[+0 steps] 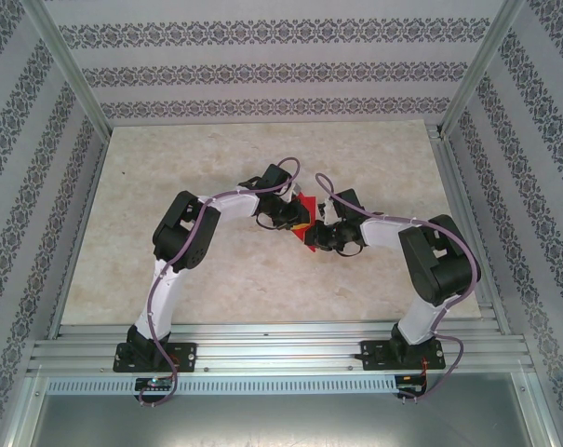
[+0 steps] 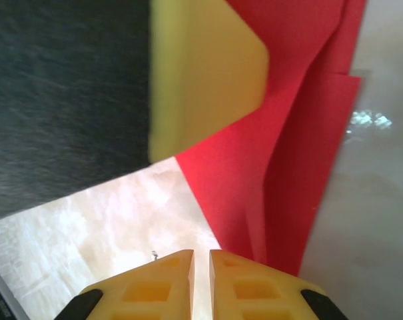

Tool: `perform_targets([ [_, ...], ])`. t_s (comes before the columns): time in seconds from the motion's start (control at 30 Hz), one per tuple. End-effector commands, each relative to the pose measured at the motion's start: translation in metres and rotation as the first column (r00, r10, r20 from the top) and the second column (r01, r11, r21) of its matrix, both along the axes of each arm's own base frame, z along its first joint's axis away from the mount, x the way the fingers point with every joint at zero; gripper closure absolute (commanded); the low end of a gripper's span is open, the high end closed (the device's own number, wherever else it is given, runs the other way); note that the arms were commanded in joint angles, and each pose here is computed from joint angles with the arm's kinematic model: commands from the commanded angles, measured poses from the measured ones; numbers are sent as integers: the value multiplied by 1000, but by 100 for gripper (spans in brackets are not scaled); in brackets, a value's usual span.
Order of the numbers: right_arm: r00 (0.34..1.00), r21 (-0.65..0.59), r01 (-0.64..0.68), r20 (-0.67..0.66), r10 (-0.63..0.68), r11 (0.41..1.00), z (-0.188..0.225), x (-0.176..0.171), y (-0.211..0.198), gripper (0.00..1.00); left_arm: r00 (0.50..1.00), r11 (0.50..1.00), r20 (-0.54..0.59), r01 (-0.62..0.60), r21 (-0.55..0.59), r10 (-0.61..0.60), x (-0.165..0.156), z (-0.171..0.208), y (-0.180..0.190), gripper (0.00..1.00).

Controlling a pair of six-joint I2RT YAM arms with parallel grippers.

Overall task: Fold a paper plane with a square sheet of paper (fold left side to right side)
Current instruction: Fourth fold the wing at the center of the table.

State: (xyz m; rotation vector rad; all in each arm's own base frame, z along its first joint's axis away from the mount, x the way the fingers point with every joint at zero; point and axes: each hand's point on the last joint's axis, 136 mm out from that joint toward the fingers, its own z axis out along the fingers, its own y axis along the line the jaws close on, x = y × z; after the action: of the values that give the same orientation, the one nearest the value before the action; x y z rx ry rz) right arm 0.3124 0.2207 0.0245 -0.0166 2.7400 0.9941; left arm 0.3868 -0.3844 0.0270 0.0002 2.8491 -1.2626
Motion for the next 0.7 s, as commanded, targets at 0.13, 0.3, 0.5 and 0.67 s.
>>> perform_targets([
  [0.13,1000,-13,11,13,-11,1000,-1,4,-8,86,1000,997,-21,-10,71,11,-2,-26,3,80],
  [0.3,999,-18,38,-13,-38,999,-11,2,-17,86,1000,997,-23,-11,79,13,-2,-28,5,80],
  [0.5,998,-9,33,-52,-34,999,-20,-8,-17,86,1000,997,-23,-12,81,14,-1,-28,5,80],
  [0.67,999,28,20,-29,-19,999,-9,-8,-11,86,1000,996,-24,-14,83,16,-1,-28,6,80],
])
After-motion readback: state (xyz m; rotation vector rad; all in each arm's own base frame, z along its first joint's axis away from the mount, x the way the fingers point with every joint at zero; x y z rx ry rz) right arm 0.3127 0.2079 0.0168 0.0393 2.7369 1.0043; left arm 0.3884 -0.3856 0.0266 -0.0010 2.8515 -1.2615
